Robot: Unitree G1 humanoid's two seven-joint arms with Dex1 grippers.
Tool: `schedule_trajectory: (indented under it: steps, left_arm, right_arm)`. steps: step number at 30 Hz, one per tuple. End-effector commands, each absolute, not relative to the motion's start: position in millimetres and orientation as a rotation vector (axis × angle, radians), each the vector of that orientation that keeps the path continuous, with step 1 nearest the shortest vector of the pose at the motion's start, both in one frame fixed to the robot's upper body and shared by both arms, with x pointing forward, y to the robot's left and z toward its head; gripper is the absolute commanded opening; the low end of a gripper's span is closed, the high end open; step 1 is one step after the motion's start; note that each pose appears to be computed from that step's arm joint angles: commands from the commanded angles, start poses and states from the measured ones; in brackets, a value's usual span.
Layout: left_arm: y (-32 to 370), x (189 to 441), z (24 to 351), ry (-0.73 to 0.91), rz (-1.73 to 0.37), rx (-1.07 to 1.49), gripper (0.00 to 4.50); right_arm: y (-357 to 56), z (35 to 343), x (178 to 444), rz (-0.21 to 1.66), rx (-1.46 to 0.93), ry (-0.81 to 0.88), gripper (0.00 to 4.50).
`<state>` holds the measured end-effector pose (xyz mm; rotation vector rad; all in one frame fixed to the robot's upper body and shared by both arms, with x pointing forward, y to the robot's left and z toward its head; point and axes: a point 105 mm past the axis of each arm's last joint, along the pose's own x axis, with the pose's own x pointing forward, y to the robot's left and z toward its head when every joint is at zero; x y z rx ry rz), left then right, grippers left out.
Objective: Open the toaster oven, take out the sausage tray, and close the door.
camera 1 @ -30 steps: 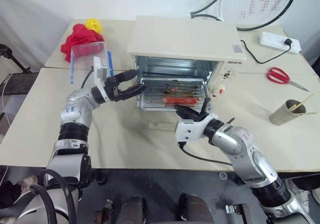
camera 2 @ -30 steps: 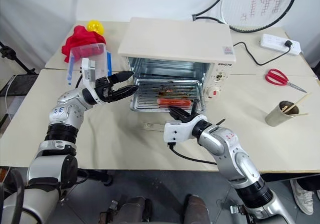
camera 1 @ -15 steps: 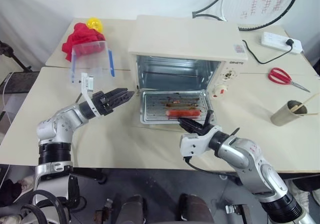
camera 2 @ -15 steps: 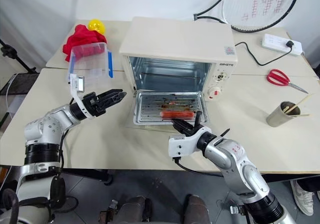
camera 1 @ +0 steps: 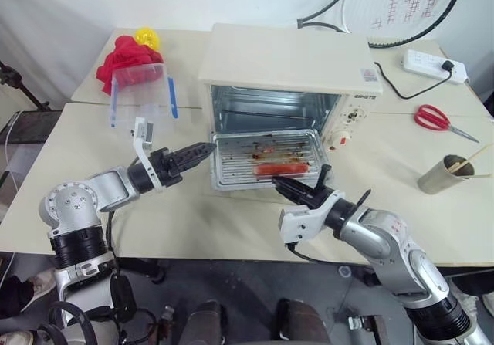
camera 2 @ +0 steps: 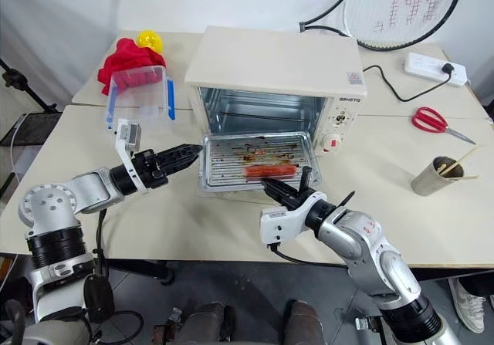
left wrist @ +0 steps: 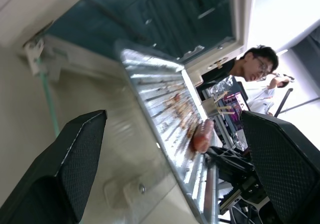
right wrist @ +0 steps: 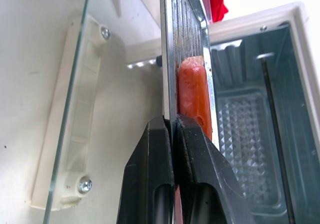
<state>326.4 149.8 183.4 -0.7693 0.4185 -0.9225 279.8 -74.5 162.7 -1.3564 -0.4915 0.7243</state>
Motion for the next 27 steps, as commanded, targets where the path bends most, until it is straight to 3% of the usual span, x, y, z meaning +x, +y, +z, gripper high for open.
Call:
schedule_trajectory:
  steps: [1,8,11,24,27]
  left_arm:
    - [140,321,184,0.459,-0.975,-0.838,4.50]
    - [124,331,184,0.494,-0.987,-0.964,4.50]
    - [118,333,184,0.502,-0.993,-1.016,3.94]
    - [111,322,172,0.553,-1.001,-1.166,0.31]
    - [112,322,170,0.544,-0.967,-1.200,0.03]
  right_arm:
    - [-71,185,274,0.697,-1.368,-0.597,0.04]
    - [-66,184,271,0.750,-1.378,-0.627,0.04]
    - [-65,187,267,0.769,-1.372,-0.651,0.04]
    - [-73,184,268,0.831,-1.350,-0.615,0.04]
    - [-74,184,268,0.837,-1.303,-0.594,0.04]
